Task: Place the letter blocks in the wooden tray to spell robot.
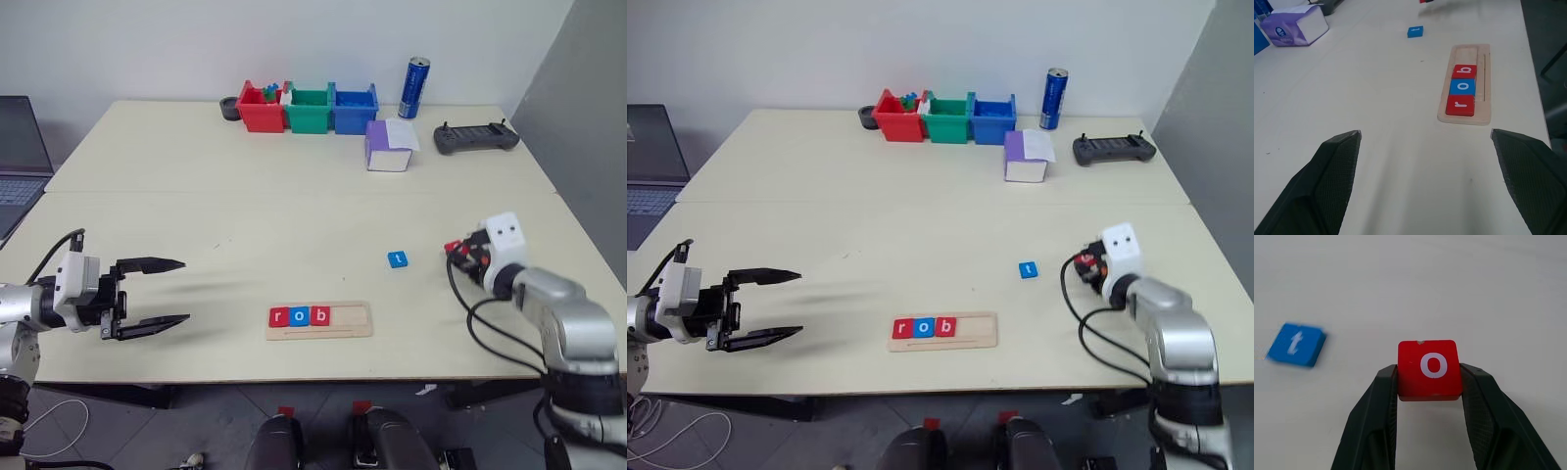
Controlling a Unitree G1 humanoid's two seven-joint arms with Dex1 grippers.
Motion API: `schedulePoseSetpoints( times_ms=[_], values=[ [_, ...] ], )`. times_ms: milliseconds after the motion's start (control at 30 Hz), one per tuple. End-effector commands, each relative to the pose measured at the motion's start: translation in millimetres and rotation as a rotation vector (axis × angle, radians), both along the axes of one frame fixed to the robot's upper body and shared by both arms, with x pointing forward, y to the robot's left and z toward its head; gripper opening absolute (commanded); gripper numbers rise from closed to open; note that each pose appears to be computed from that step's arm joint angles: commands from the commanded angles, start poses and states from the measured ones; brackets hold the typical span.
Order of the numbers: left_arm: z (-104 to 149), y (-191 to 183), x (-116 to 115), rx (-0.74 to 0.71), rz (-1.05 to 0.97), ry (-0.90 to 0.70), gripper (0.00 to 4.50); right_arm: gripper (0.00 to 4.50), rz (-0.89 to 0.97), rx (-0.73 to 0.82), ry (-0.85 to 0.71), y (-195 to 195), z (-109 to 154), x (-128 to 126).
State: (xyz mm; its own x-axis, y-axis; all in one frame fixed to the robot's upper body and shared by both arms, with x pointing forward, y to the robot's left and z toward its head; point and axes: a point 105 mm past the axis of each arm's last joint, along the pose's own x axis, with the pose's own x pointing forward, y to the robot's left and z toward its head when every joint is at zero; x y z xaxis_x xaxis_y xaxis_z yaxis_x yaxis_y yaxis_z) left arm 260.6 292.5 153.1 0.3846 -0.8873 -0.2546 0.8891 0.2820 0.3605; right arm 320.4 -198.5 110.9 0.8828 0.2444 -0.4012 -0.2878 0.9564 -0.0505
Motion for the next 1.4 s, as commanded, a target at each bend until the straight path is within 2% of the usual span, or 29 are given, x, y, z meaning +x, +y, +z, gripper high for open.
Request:
schedulePoseSetpoints(
  times_ms=[33,267,433,567,700,767,933,1033,1200,1400],
  values=[
    [8.2,-4.5,5.2,-0.007,-0.023,-0.034,4.5,1.45,-0.006,0.028,0.001,15.1,1.5,-23.5],
    [7.8,-6.9,9.2,-0.005,-0.03,-0.037,4.5,1.45,-0.051,0.029,0.073,14.9,-20.0,-32.2],
    [6.5,-7.8,11.1,-0.008,-0.03,-0.041,4.5,3.15,-0.115,0.043,0.089,9.0,-25.2,-26.7],
    [5.0,-8.2,13.1,-0.011,-0.027,-0.043,4.5,4.47,-0.072,0.032,0.074,10.7,-17.2,-26.8],
    [4.1,-7.9,13.4,-0.011,-0.025,-0.039,4.5,4.47,-0.009,0.051,-0.024,-5.2,12.9,-19.7],
    [4.2,-7.9,14.5,-0.007,-0.024,-0.039,4.5,4.47,0.079,0.042,-0.037,-14.7,23.0,-19.3],
    [4.2,-8.6,16.5,0.0,-0.026,-0.04,4.5,4.47,0.461,-0.03,-0.044,-15.3,32.4,-27.3],
    [2.5,-10.1,17.5,0.002,-0.029,-0.039,4.5,4.47,0.652,-0.111,-0.01,-25.1,22.6,-26.5],
    [3.9,-14.6,16.7,-0.016,-0.044,-0.053,4.5,4.47,0.861,-0.396,0.082,-47.4,-10.9,-9.8],
    [2.3,-8.2,7.4,0.004,-0.034,-0.049,4.5,4.47,1.02,-0.515,0.13,-46.9,-18.8,3.6]
  ],
)
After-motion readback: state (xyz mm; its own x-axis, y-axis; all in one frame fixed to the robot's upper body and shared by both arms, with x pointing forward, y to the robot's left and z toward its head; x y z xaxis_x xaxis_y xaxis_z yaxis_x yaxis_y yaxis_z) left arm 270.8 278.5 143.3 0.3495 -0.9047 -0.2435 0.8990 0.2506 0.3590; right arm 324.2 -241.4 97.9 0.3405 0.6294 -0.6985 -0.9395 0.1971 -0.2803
